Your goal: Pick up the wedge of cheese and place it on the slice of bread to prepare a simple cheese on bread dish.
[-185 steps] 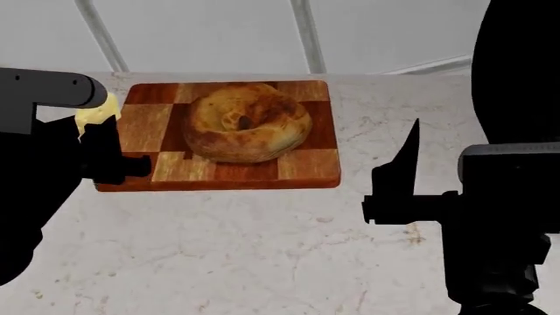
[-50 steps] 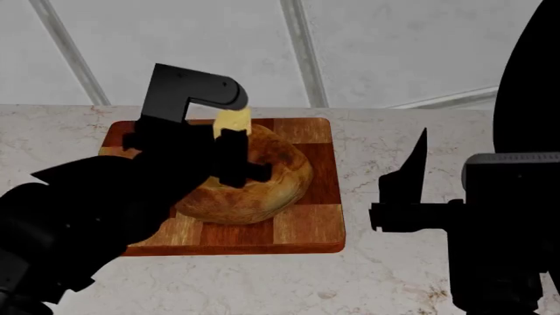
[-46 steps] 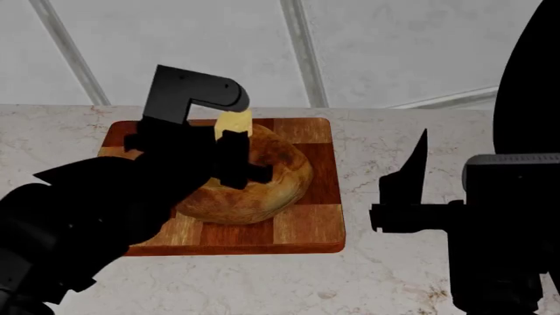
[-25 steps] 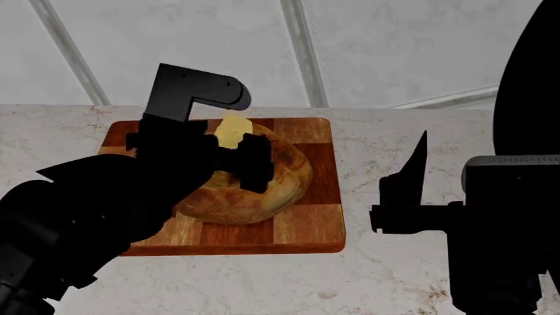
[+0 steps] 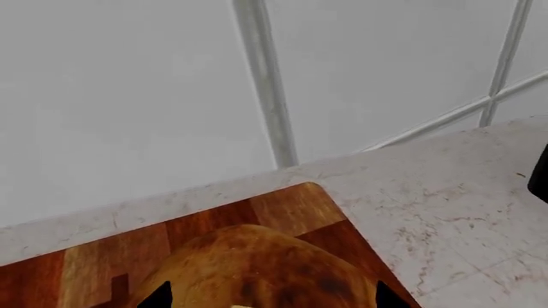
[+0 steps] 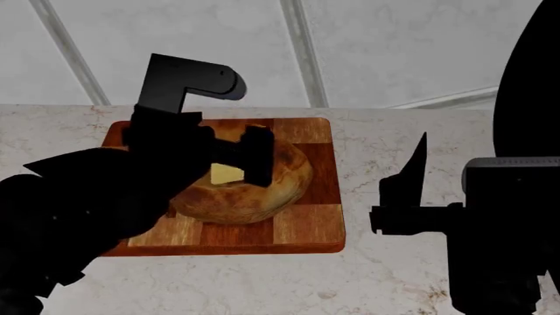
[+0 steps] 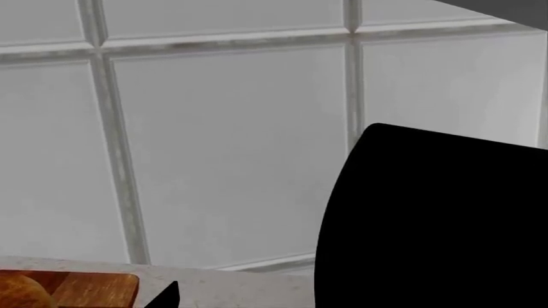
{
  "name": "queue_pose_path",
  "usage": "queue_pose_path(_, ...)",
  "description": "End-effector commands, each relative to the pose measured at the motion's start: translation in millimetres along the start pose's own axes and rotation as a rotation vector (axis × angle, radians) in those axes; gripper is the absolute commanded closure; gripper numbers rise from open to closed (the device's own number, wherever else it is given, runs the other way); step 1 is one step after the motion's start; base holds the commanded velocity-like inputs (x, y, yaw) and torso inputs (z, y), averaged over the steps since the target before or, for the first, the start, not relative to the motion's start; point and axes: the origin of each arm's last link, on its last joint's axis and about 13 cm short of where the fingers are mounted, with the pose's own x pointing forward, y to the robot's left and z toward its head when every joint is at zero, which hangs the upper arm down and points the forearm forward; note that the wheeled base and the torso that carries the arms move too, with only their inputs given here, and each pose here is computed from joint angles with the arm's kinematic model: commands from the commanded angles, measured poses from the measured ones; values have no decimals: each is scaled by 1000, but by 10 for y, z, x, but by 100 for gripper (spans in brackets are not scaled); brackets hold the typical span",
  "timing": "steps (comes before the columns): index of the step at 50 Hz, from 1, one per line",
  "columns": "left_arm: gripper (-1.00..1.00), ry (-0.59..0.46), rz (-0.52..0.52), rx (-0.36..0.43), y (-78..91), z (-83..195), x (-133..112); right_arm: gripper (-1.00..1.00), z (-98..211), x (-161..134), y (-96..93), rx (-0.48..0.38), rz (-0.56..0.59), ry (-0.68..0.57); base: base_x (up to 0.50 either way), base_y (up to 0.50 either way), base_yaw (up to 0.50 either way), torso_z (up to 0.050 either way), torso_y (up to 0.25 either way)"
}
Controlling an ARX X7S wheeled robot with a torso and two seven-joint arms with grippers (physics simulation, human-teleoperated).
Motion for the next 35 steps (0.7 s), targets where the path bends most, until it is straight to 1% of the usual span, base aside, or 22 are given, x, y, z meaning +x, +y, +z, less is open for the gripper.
queue_pose_path(1, -100, -41, -1, 23, -13, 115, -191, -100, -10, -10, 1, 2, 0, 1, 0, 0, 0, 0, 0)
queue_pose_path(8, -100, -104, 24, 19, 39, 187, -488, -100, -15, -7, 3, 2, -1, 0, 0, 0, 0, 0, 0)
queue_pose_path(11, -100, -129, 31, -2, 62, 213, -604, -100, -4, 5, 8, 1, 0, -1, 0, 0, 0, 0, 0)
queue_pose_path(12, -100, -142, 34, 0, 68, 213, -660, -100, 7, 5, 11, 3, 0, -4, 0, 0, 0, 0, 0)
queue_pose_path(13, -100, -171, 77, 6, 76, 200, -720, -100, 8, 7, 14, 5, 0, -5, 0, 0, 0, 0, 0)
queue_pose_path(14, -100, -184, 85, 42, 73, 197, -748, -100, 5, 7, 15, 5, 0, -6, 0, 0, 0, 0, 0)
queue_pose_path(15, -100, -187, 44, 5, 48, 194, -820, -100, 5, -1, 19, 8, 2, -5, 0, 0, 0, 0, 0)
queue_pose_path(18, -100, -210, 74, 40, 62, 202, -919, -100, 14, -5, 12, 7, 1, -5, 0, 0, 0, 0, 0)
queue_pose_path(20, -100, -224, 83, 34, 74, 212, -988, -100, 19, -7, 7, 6, 0, -7, 0, 0, 0, 0, 0)
queue_pose_path(22, -100, -240, 109, 48, 104, 196, -1070, -100, 19, -7, 2, 5, -1, -8, 0, 0, 0, 0, 0)
queue_pose_path(23, -100, -250, 121, 28, 124, 180, -1120, -100, 24, -6, -1, 8, -2, -11, 0, 0, 0, 0, 0)
queue_pose_path(27, -100, -269, 146, 3, 180, 164, -1221, -100, 34, 4, 7, 5, 0, -13, 0, 0, 0, 0, 0)
queue_pose_path(32, -100, -292, 172, 7, 211, 169, -1348, -100, 48, 14, 16, 4, -1, -16, 0, 0, 0, 0, 0)
queue_pose_path(35, -100, -302, 188, -5, 227, 138, -1430, -100, 66, 16, 17, 3, 3, -21, 0, 0, 0, 0, 0)
